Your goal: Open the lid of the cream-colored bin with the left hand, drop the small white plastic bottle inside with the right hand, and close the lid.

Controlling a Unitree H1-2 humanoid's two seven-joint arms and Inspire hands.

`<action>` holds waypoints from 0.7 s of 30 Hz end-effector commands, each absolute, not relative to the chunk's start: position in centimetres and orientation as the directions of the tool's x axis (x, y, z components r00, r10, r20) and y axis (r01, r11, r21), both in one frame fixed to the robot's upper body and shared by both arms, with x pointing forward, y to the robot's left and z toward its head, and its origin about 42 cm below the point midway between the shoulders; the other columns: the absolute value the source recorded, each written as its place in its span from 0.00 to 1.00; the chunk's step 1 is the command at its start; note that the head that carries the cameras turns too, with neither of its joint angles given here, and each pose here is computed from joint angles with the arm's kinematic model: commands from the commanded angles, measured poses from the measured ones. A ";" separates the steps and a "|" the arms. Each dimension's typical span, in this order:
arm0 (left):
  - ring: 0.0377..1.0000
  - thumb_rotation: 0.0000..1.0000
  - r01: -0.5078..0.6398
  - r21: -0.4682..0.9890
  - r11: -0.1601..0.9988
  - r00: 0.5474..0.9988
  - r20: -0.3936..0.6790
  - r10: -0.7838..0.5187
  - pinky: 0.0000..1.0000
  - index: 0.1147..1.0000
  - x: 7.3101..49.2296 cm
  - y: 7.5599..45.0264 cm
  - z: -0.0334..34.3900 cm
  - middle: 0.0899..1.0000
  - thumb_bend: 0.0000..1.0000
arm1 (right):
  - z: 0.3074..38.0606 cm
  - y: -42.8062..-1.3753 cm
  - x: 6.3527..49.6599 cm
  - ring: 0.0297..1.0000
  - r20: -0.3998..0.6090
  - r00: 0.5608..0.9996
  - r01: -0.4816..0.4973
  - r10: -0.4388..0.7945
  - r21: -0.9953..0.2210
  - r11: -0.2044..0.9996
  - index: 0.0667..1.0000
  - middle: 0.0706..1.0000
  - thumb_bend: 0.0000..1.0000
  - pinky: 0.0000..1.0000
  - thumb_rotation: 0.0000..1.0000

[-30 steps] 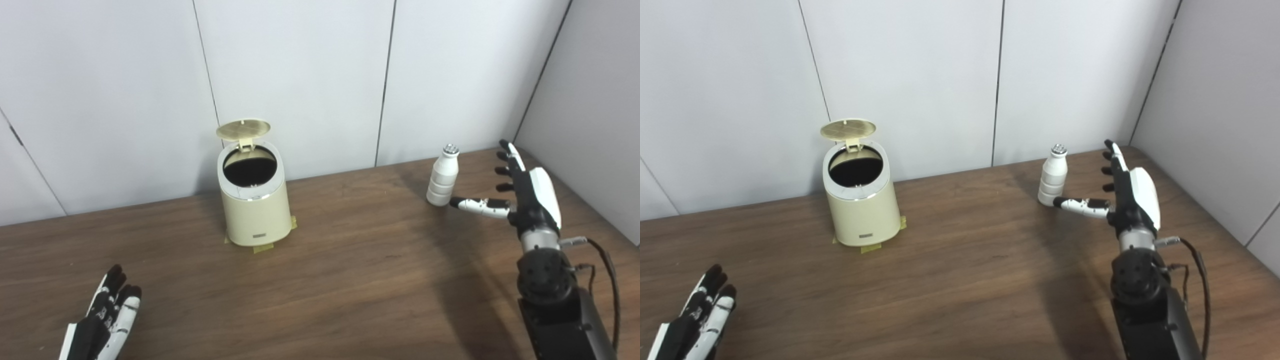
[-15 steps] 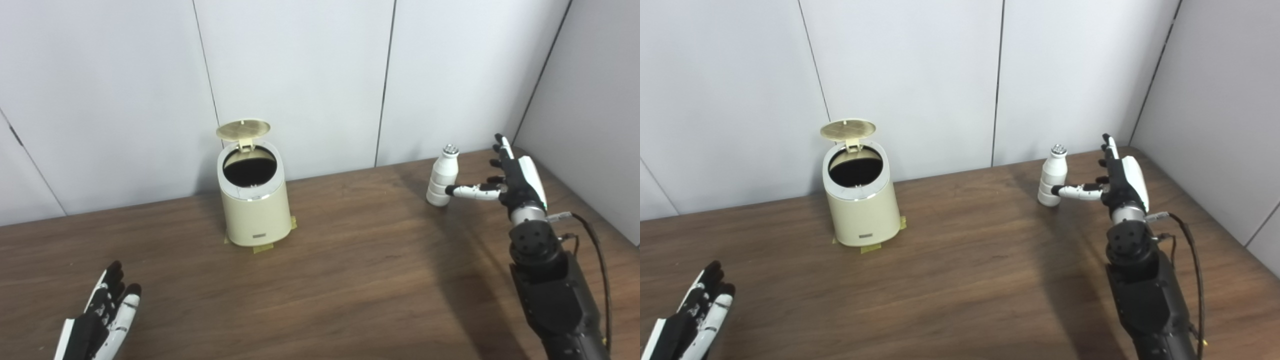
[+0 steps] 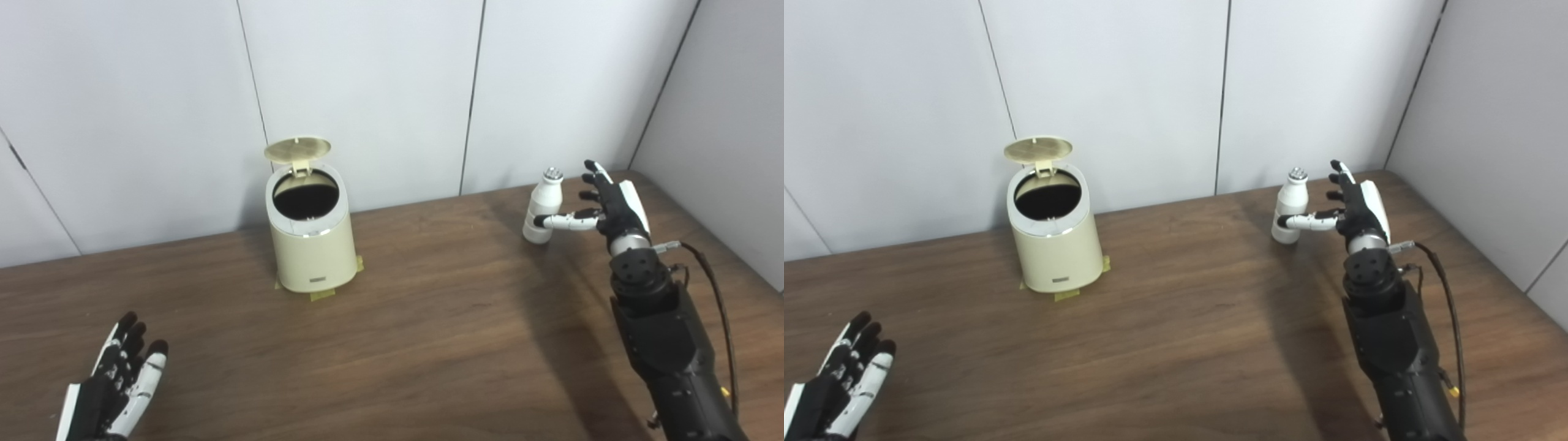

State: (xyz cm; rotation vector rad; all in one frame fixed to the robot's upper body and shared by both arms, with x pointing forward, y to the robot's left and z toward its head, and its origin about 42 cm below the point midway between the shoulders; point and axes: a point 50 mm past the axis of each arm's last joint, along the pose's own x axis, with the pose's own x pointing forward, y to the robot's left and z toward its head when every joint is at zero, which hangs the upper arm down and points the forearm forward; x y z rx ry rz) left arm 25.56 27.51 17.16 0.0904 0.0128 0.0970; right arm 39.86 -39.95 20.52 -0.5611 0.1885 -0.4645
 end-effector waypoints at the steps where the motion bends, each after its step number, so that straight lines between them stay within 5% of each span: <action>1: 0.97 0.41 -0.100 0.100 0.990 0.993 0.066 0.094 1.00 0.99 25.7 27.5 18.8 0.95 0.43 | 23.7 -40.1 41.2 0.85 0.067 0.886 0.417 -0.459 -0.547 0.726 0.92 0.93 0.89 0.70 0.17; 21: 0.97 0.40 -0.100 0.124 0.987 0.993 0.070 0.092 1.00 0.97 25.7 27.6 19.1 0.94 0.43 | 22.9 -39.9 42.2 0.69 0.123 0.881 0.445 -0.457 -0.545 0.711 0.83 0.75 0.84 0.59 0.11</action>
